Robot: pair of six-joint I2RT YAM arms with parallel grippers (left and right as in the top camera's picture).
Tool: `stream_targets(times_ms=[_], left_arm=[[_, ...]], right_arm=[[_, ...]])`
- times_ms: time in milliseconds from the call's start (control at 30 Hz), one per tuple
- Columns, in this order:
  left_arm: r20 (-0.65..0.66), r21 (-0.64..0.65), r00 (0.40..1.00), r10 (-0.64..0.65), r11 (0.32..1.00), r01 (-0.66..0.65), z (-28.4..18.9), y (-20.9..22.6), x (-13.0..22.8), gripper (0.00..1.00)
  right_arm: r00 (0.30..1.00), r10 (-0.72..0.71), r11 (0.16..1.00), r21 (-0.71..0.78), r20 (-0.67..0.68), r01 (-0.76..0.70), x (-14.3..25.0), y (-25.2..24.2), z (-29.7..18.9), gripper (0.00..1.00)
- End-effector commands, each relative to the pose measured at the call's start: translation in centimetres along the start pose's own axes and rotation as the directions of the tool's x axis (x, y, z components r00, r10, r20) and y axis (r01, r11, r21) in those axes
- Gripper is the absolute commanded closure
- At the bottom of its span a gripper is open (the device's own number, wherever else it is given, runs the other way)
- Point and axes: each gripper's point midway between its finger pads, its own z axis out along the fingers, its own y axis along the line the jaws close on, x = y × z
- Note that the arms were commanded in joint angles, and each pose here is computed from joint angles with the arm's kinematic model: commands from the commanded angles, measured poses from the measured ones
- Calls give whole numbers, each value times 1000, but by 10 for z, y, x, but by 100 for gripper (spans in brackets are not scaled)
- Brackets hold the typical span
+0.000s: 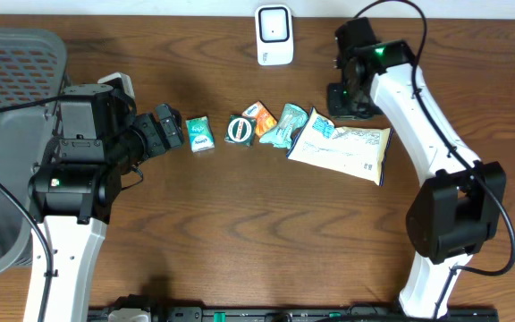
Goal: Scan the item barcode
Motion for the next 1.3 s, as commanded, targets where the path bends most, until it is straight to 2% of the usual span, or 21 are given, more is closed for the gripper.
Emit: stream_targets(times_ms=[0, 200, 400, 500, 667, 800, 1000, 1267], left_arm=[[18, -2, 1000, 17, 1000, -17, -4, -1, -6, 2], [18, -2, 1000, 17, 1000, -17, -4, -1, -6, 2], [18, -2, 1000, 17, 1000, -17, -4, -1, -6, 2], [18, -2, 1000, 17, 1000, -17, -4, -1, -6, 2], [18, -2, 1000, 17, 1000, -17, -4, -1, -6, 2], [18, -2, 1000, 17, 1000, -17, -4, -1, -6, 2], [18, -2, 1000, 17, 1000, -17, -4, -1, -6, 2], [18, -2, 1000, 17, 1000, -17, -4, -1, -6, 2]], right_arm=[[999, -9, 998, 55, -35, 11, 9, -13, 17, 80], [999, -9, 999, 32, -49, 10, 28, -11, 67, 76], [999, 39, 997, 68, 6, -40, 32, -25, 108, 75], [990, 117, 972, 197, 72, -129, 19, -60, 105, 77], [986, 156, 951, 258, 66, -168, 3, -87, 65, 77], [990, 142, 973, 185, 9, -141, -1, -73, 33, 77], [995, -31, 995, -97, -94, 22, 13, -10, 16, 72], [991, -104, 989, -118, -82, 94, 27, 17, 50, 67]])
